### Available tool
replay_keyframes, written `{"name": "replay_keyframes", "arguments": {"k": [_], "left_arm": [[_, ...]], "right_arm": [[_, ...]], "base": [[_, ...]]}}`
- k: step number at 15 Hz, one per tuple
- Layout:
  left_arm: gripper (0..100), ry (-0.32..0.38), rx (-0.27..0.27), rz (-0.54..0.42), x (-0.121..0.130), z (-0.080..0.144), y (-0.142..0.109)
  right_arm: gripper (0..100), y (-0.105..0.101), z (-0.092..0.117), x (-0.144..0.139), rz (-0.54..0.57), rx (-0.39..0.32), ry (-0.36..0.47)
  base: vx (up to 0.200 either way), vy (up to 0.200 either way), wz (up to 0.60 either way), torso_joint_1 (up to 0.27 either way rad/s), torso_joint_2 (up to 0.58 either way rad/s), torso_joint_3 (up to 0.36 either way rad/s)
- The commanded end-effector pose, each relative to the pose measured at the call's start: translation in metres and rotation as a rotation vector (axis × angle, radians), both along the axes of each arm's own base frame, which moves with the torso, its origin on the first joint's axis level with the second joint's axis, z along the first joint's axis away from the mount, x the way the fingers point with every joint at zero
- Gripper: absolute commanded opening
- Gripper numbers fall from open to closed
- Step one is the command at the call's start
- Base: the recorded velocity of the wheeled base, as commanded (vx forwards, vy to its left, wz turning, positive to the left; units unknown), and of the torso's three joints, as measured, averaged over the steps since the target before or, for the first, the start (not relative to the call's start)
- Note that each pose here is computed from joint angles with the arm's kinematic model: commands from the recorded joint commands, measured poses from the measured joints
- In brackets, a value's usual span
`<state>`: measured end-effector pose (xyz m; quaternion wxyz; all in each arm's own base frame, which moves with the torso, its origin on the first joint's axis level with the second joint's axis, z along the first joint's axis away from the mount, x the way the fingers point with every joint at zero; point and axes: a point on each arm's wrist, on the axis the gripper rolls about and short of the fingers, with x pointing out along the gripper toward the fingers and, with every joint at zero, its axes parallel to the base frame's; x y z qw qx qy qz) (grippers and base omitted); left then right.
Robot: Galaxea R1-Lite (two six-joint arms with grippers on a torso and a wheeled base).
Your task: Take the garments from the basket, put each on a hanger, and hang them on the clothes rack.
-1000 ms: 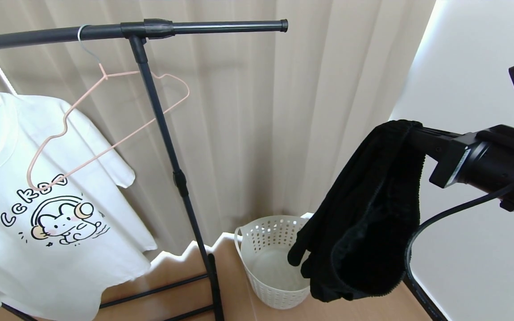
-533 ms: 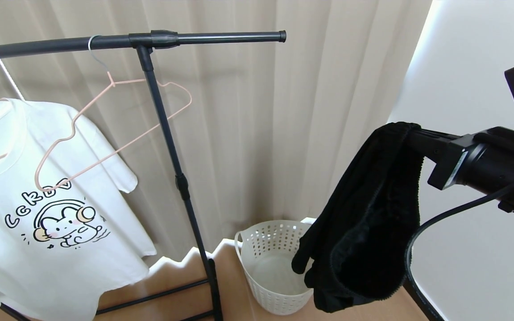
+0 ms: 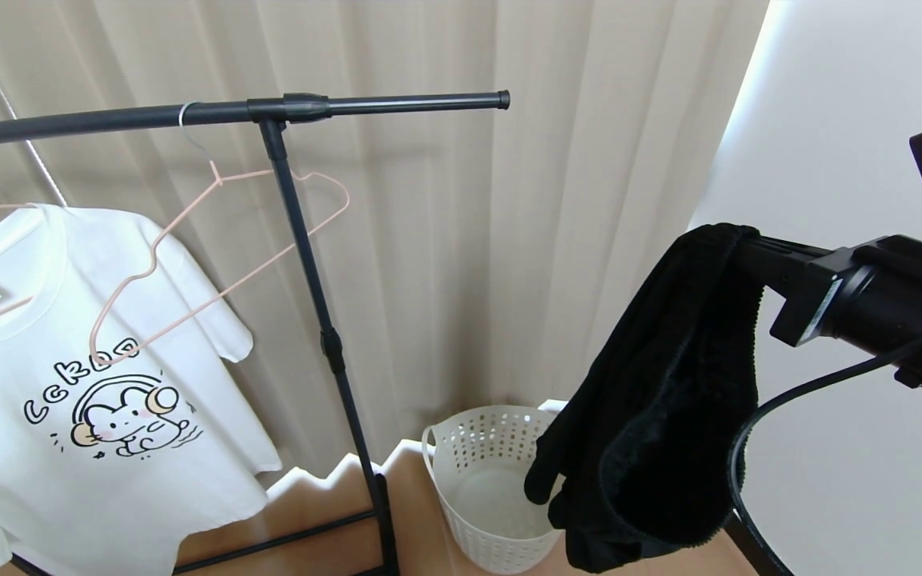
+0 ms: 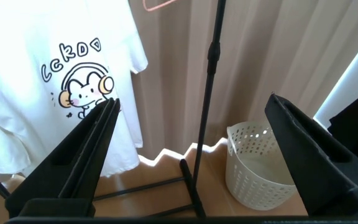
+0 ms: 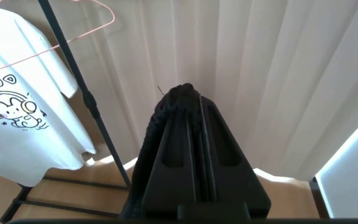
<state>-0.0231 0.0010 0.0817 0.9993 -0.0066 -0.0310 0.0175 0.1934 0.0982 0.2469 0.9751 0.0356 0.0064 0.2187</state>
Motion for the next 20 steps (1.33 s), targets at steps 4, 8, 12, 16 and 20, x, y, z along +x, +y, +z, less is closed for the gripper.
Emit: {"name": "replay_keyframes", "arguments": {"k": [4, 8, 12, 16, 20], "left_arm": [[100, -0.001, 0.003, 0.002, 0.0001, 0.0002, 0.0000], [100, -0.001, 0.001, 0.002, 0.0001, 0.0002, 0.0000], [100, -0.001, 0.001, 0.002, 0.0001, 0.0002, 0.0000], [100, -0.001, 0.001, 0.002, 0.0001, 0.0002, 0.0000], [100, -0.001, 0.001, 0.002, 0.0001, 0.0002, 0.0000]], "right_arm": [[0, 0.0010, -0.0026, 0.0017, -0.001, -0.041, -0.008], [0, -0.0006, -0.0051, 0.0005, 0.002, -0.037, -0.001], [0, -0.0025, -0.0085, -0.0002, 0.031, -0.037, -0.008], [0, -0.0051, -0.0068, 0.0013, 0.017, -0.031, -0.029], [0, -0.0053, -0.0063, 0.0015, 0.016, -0.032, -0.031]], "base": [[0.000, 0.000, 0.00, 0.172, -0.40, -0.232], [0.000, 0.000, 0.00, 0.021, -0.04, -0.027], [0.000, 0.000, 0.00, 0.107, -0.23, -0.137], [0.000, 0.000, 0.00, 0.210, -0.49, -0.267], [0.000, 0.000, 0.00, 0.176, -0.38, -0.207]]}}
